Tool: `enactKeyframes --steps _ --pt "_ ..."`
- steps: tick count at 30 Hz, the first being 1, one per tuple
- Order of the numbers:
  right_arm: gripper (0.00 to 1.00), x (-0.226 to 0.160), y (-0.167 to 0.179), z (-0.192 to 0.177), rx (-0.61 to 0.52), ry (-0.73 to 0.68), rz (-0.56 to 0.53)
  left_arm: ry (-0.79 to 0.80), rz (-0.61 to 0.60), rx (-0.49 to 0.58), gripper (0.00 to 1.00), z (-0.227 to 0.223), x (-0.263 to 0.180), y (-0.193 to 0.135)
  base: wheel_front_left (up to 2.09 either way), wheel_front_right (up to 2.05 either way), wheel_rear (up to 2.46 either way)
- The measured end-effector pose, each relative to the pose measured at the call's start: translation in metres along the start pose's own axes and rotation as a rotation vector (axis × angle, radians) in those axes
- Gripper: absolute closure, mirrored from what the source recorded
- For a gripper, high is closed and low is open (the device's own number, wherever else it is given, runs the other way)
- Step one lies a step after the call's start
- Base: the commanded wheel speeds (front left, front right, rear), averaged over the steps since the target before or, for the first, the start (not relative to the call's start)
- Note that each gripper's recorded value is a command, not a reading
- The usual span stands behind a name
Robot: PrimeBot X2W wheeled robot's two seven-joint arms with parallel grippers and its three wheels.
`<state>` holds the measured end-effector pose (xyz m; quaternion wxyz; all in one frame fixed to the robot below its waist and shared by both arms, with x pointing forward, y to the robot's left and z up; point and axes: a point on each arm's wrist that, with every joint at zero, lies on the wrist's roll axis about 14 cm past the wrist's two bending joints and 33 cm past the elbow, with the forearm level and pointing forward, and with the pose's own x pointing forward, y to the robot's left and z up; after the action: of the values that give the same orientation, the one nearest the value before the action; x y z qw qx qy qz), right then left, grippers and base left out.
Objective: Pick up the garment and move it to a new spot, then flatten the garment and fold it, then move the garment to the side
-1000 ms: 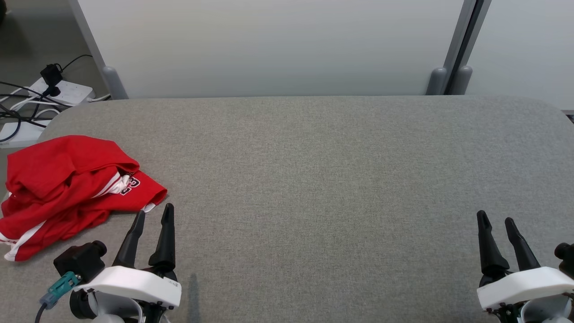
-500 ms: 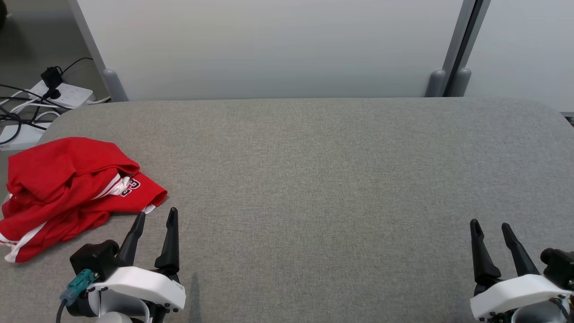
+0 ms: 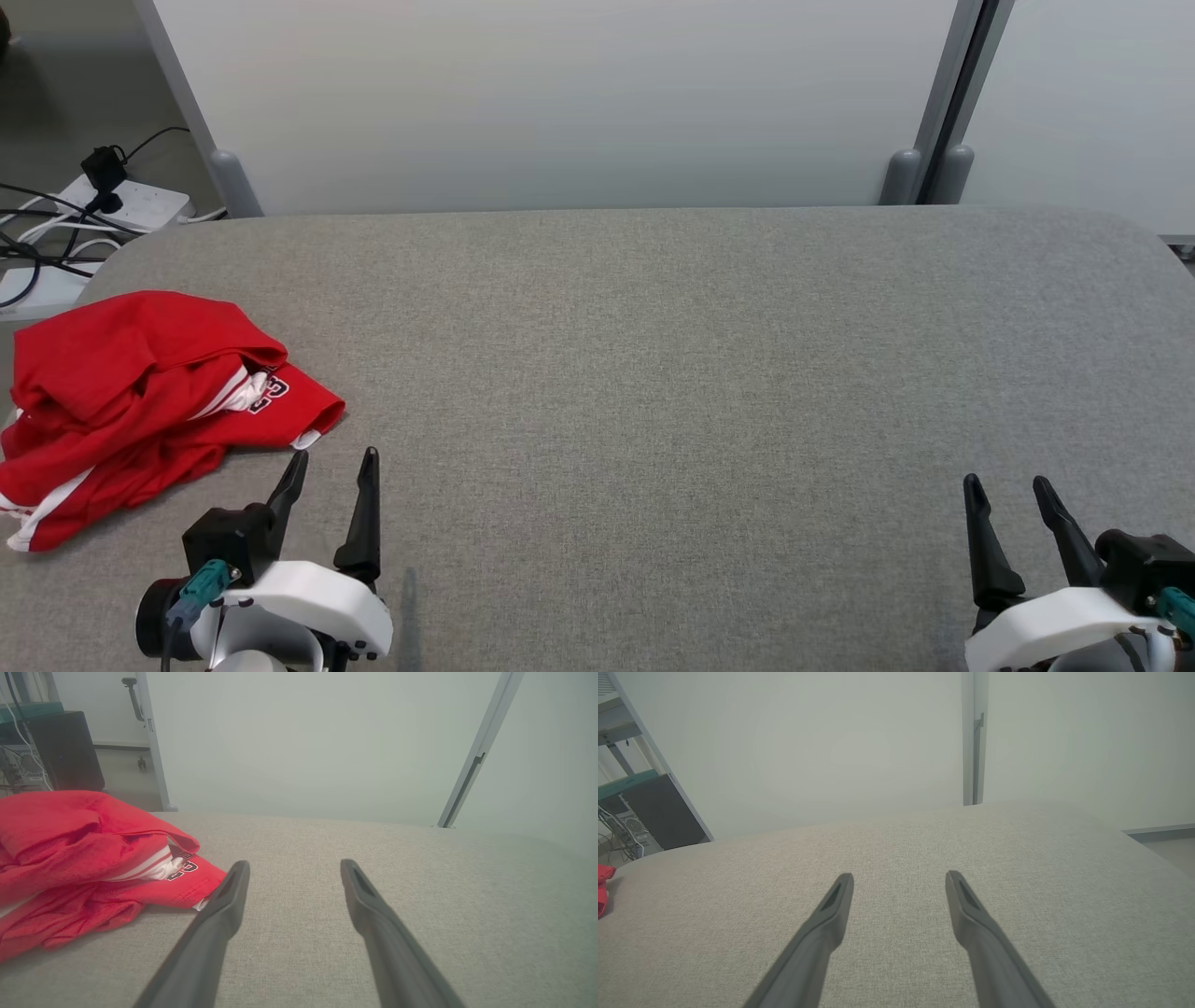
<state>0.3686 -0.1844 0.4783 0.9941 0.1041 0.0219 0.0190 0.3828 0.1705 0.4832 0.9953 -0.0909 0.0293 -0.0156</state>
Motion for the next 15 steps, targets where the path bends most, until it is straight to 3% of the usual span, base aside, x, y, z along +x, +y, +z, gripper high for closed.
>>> enactKeyframes --steps 15 --pt "0.00 -0.0004 0.0032 0.0037 -0.043 -0.032 0.013 0.004 0.025 0.084 0.00 -0.0007 0.0011 0.0063 0.00 0.00 0.00"
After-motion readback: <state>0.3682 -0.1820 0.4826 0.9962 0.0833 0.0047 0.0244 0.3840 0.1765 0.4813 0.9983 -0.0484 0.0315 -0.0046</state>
